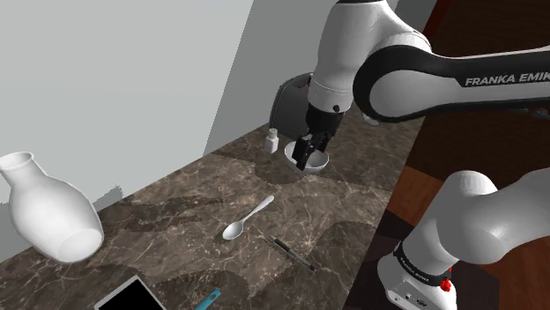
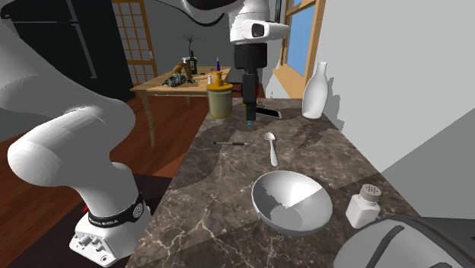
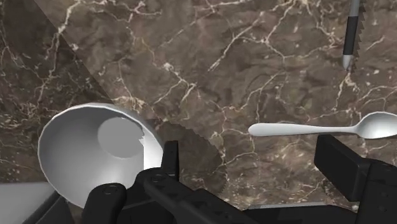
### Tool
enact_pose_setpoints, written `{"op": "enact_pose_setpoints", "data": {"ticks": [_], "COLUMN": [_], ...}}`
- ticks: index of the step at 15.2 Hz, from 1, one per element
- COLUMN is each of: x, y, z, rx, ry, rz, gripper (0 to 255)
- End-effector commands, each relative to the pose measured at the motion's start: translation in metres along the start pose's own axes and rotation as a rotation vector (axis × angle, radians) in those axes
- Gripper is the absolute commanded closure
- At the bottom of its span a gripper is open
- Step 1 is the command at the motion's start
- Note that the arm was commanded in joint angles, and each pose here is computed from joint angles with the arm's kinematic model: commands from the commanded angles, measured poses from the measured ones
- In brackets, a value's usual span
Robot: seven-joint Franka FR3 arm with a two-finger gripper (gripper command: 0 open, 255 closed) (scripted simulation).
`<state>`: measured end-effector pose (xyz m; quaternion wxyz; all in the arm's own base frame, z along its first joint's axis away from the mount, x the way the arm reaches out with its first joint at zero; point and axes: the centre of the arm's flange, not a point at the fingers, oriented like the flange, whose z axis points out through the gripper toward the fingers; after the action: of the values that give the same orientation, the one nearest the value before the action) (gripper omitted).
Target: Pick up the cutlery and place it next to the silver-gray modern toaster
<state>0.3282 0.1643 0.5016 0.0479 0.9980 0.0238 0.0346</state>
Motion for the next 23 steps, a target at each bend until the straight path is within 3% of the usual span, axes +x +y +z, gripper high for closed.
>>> {"op": "enact_pose_setpoints", "data": {"ticks": [1,18,23], "x": [0.005,0.055,0.057], "y": [-0.022,-0.206,-0.210], "z": [0.015,0.113,0.135], "rx": [0.008,0.063,0.064], "ry": [0.010,0.090,0.091], "rz": [-0.001,-0.020,-0.020], "gripper": [0,0,0]}}
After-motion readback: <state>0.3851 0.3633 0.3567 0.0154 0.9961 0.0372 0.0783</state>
